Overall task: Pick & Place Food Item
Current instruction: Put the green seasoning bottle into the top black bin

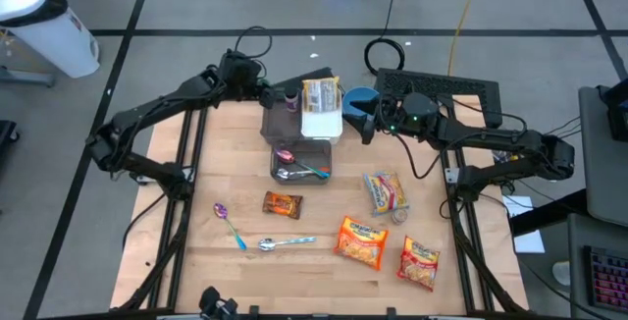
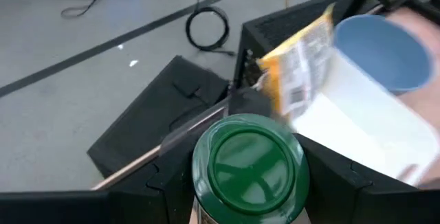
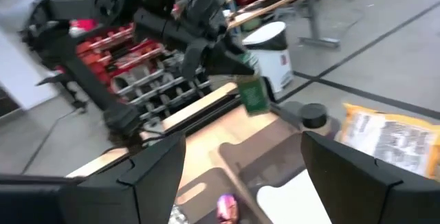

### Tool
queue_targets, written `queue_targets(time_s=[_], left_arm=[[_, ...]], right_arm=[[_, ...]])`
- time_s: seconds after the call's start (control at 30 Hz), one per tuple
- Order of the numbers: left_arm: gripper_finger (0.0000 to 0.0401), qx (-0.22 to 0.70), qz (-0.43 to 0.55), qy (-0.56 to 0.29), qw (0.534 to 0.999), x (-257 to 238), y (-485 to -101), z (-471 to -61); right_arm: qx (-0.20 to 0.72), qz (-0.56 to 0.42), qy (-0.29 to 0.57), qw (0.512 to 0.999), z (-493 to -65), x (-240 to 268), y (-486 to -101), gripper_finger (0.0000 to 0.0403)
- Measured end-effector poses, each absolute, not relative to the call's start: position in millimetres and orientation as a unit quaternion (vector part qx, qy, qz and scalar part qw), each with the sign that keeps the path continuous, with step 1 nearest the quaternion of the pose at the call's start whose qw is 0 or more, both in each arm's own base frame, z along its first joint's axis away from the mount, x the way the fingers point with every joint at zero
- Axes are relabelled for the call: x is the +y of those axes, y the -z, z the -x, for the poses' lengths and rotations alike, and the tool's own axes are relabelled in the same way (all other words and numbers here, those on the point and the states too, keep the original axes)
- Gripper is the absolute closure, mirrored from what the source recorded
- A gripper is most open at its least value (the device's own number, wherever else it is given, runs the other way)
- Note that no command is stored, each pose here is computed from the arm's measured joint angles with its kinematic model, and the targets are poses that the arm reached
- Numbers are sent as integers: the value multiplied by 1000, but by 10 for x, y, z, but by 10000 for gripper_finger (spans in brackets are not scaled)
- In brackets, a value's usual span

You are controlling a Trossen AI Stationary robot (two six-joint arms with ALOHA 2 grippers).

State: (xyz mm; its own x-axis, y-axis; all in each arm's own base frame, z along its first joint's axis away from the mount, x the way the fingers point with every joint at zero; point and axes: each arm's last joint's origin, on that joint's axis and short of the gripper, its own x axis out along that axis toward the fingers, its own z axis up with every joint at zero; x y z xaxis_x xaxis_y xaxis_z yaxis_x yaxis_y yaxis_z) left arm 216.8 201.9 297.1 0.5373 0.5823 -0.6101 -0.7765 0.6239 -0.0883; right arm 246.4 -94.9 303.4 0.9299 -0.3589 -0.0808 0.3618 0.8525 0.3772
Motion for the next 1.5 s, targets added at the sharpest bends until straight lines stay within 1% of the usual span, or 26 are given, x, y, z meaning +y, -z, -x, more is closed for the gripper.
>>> queue_targets(time_s=[0.1, 0.23, 0.33, 0.53, 0.63, 0.8, 0.97, 1.5], left_arm=[[190, 269, 184, -417, 848, 2030, -2858, -2153], [190, 239, 194, -439, 844, 2040, -2786, -2162], [190, 212, 199, -453, 843, 2054, -2791, -2174], [190, 183, 216, -505, 815, 2056, -2750, -2234], [190, 155, 229, -517, 810, 2050, -2728, -2332], [190, 168, 238, -517, 805, 2028, -2574, -2470], [190, 189, 232, -530, 793, 2010, -2459, -2536], [190, 218, 227, -543, 779, 2098, -2179, -2656]], right_arm=[[6, -196, 190, 962, -2464, -951, -3030, 122], [9, -193, 209, 959, -2458, -961, -3017, 122], [9, -191, 222, 956, -2440, -1008, -3012, 122], [5, -185, 249, 951, -2377, -1151, -3012, 122], [5, -182, 255, 950, -2333, -1237, -3012, 122], [8, -186, 238, 953, -2268, -1352, -3010, 122], [7, -189, 237, 953, -2222, -1423, -3009, 122], [32, -197, 221, 955, -2213, -1424, -2965, 122]])
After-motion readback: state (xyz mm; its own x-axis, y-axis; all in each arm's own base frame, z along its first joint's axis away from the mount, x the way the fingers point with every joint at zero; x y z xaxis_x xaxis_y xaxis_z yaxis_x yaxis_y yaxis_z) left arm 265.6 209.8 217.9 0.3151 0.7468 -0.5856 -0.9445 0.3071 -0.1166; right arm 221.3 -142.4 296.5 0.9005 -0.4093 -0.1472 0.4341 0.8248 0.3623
